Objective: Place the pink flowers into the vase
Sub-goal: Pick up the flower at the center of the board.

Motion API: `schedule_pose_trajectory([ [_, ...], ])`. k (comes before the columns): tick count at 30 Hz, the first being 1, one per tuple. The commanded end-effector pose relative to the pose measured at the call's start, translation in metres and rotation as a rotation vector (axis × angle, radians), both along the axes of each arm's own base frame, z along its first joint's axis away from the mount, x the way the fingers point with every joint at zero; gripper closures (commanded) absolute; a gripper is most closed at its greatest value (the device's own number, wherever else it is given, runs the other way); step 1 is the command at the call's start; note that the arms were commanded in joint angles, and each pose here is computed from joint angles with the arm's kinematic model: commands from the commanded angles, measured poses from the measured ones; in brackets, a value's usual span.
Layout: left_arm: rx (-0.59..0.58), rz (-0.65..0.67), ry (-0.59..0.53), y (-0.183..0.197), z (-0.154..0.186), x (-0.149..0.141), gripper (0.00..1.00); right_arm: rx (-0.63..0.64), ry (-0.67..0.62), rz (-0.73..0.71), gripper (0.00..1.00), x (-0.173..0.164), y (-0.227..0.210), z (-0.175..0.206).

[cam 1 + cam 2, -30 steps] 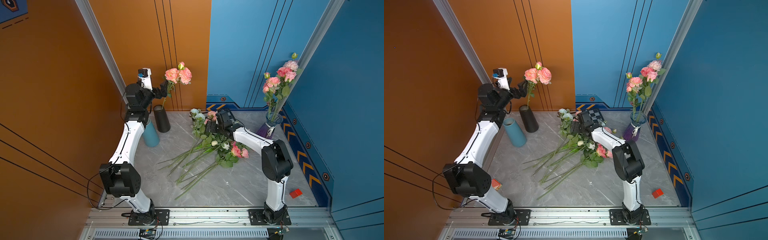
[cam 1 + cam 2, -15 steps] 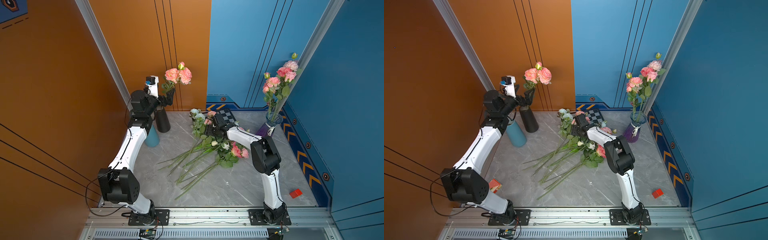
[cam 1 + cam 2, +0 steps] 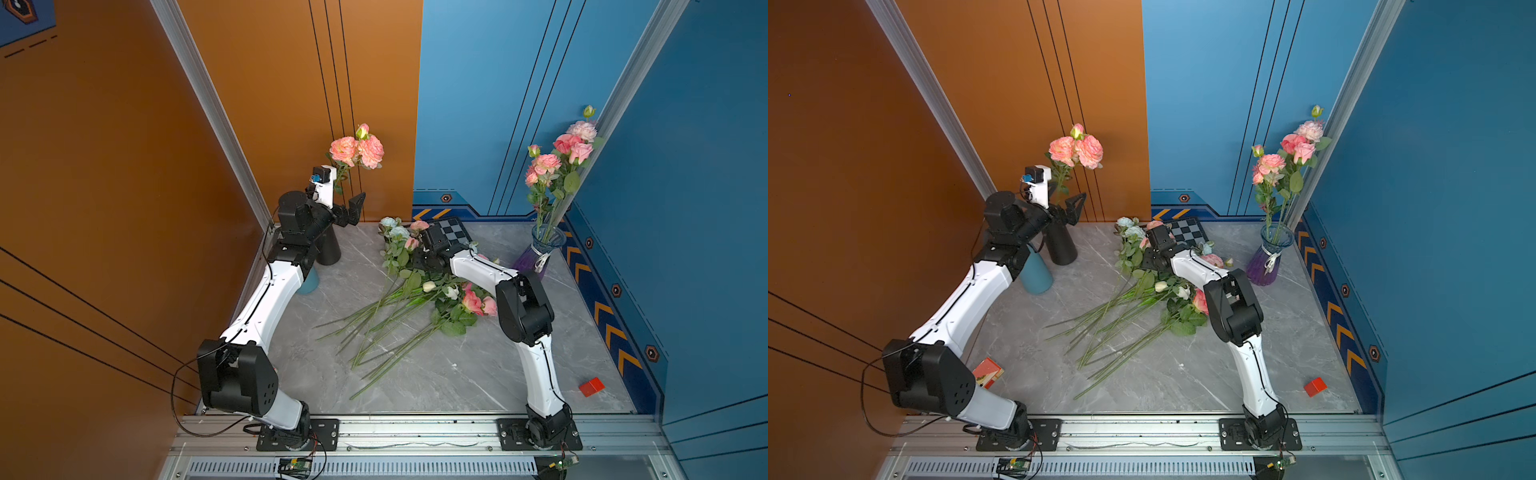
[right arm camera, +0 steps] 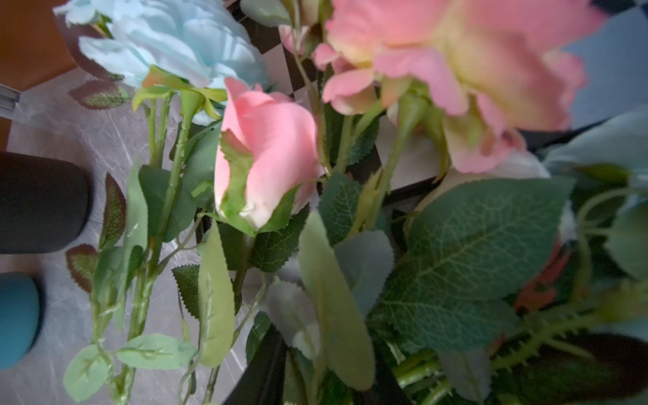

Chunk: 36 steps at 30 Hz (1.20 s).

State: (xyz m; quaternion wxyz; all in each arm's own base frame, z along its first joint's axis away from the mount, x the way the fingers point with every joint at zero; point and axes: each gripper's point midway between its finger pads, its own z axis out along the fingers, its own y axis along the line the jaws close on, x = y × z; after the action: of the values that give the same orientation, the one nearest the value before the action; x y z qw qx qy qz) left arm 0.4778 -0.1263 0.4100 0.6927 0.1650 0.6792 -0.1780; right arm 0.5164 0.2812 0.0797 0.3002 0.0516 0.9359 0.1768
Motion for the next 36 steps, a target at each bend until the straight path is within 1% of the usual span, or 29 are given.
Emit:
schedule_pose_trajectory([
  [1, 0.019, -0.01, -0.036, -0.009, 0.006, -0.011, 0.01, -0.007, 0.009, -0.017, 0.77, 0.0, -0.005, 0.005],
  [7, 0.024, -0.035, -0.007, -0.023, -0.009, -0.02, 0.01, 0.005, 0.012, -0.029, 0.91, 0.003, -0.008, 0.006],
  [11, 0.028, -0.057, 0.011, -0.034, -0.019, -0.028, 0.01, 0.02, -0.016, -0.036, 0.94, 0.005, -0.009, 0.023],
  [16, 0.025, -0.097, 0.039, -0.049, -0.031, -0.036, 0.01, 0.049, -0.083, -0.058, 0.98, 0.009, -0.019, 0.065],
  [17, 0.025, -0.108, 0.047, -0.053, -0.034, -0.038, 0.02, 0.067, -0.129, -0.065, 0.98, 0.015, -0.02, 0.088],
  [19, 0.03, -0.127, 0.057, -0.061, -0.04, -0.043, 0.01, 0.071, -0.157, -0.073, 1.0, 0.016, -0.025, 0.104],
  [20, 0.033, -0.136, 0.067, -0.064, -0.046, -0.044, 0.01, 0.08, -0.195, -0.077, 1.0, 0.015, -0.029, 0.125],
  [23, 0.032, -0.161, 0.091, -0.074, -0.055, -0.051, 0.01, 0.079, -0.251, -0.084, 1.0, 0.013, -0.036, 0.153],
  [29, 0.014, -0.23, 0.153, -0.098, -0.077, -0.068, 0.01, 0.122, -0.386, -0.067, 1.0, 0.005, -0.034, 0.206],
  [30, 0.007, -0.24, 0.166, -0.102, -0.08, -0.07, 0.01, 0.125, -0.403, -0.064, 1.0, 0.002, -0.034, 0.209],
  [36, -0.012, -0.3, 0.223, -0.123, -0.096, -0.083, 0.01, 0.142, -0.554, -0.044, 1.0, -0.014, -0.028, 0.257],
])
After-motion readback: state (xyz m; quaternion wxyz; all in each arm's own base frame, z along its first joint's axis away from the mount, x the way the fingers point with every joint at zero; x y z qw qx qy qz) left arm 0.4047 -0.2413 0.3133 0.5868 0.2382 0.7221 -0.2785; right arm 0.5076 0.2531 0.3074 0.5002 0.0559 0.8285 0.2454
